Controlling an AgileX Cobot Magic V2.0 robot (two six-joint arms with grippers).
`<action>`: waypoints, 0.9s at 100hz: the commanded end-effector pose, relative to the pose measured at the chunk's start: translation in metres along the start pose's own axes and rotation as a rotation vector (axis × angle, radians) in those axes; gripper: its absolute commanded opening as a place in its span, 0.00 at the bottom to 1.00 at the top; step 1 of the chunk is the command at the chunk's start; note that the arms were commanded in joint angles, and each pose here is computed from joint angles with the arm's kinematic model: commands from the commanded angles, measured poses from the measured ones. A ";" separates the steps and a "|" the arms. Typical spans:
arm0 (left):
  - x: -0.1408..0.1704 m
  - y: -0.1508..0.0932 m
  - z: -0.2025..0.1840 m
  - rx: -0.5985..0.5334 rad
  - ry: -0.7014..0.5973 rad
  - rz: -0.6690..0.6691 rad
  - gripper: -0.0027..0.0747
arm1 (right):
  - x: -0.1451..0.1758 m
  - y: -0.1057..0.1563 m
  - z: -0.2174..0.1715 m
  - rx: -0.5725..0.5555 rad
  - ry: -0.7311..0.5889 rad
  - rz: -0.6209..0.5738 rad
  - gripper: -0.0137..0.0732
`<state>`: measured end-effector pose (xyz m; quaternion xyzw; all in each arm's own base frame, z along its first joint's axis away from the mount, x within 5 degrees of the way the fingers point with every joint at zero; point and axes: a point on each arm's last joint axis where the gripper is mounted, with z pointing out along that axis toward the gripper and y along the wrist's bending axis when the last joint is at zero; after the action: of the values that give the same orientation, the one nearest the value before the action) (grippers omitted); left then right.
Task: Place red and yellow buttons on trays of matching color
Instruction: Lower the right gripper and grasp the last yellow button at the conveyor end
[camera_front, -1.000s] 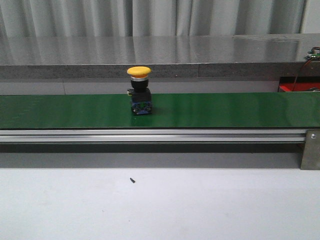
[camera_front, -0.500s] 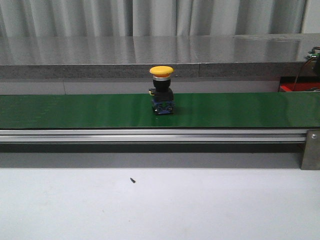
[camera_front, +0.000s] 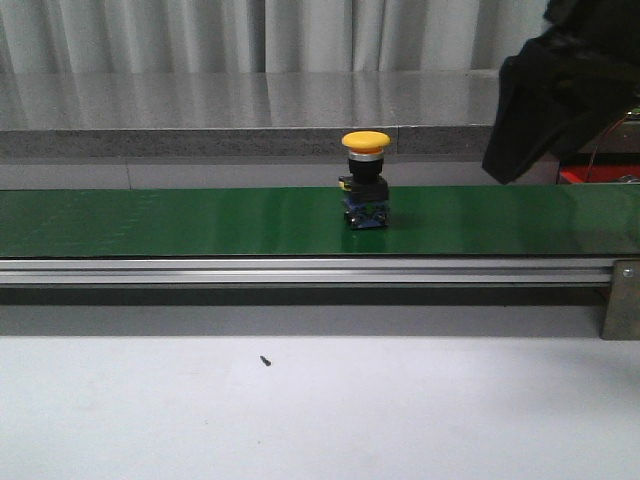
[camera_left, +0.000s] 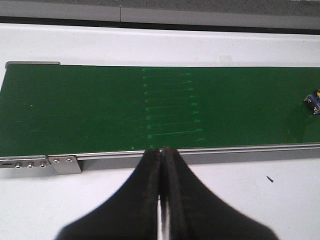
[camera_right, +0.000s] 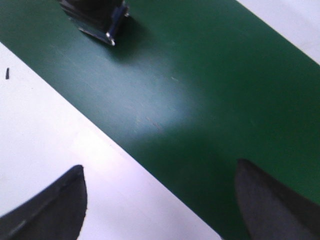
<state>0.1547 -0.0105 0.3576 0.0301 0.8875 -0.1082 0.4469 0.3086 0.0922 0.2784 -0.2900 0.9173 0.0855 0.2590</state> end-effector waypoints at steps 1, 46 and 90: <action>-0.011 -0.003 -0.005 0.008 -0.082 -0.008 0.01 | -0.020 0.002 -0.009 0.005 -0.085 -0.017 0.85; -0.011 -0.003 -0.005 0.008 -0.082 -0.008 0.01 | -0.052 -0.003 0.012 -0.077 -0.096 0.035 0.85; -0.011 -0.003 -0.005 0.008 -0.082 -0.008 0.01 | -0.060 -0.008 0.025 -0.073 -0.105 0.049 0.47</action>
<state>0.1547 -0.0105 0.3576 0.0301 0.8875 -0.1082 0.4469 0.3653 0.1212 0.2572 -0.2764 0.9221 0.1362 0.2340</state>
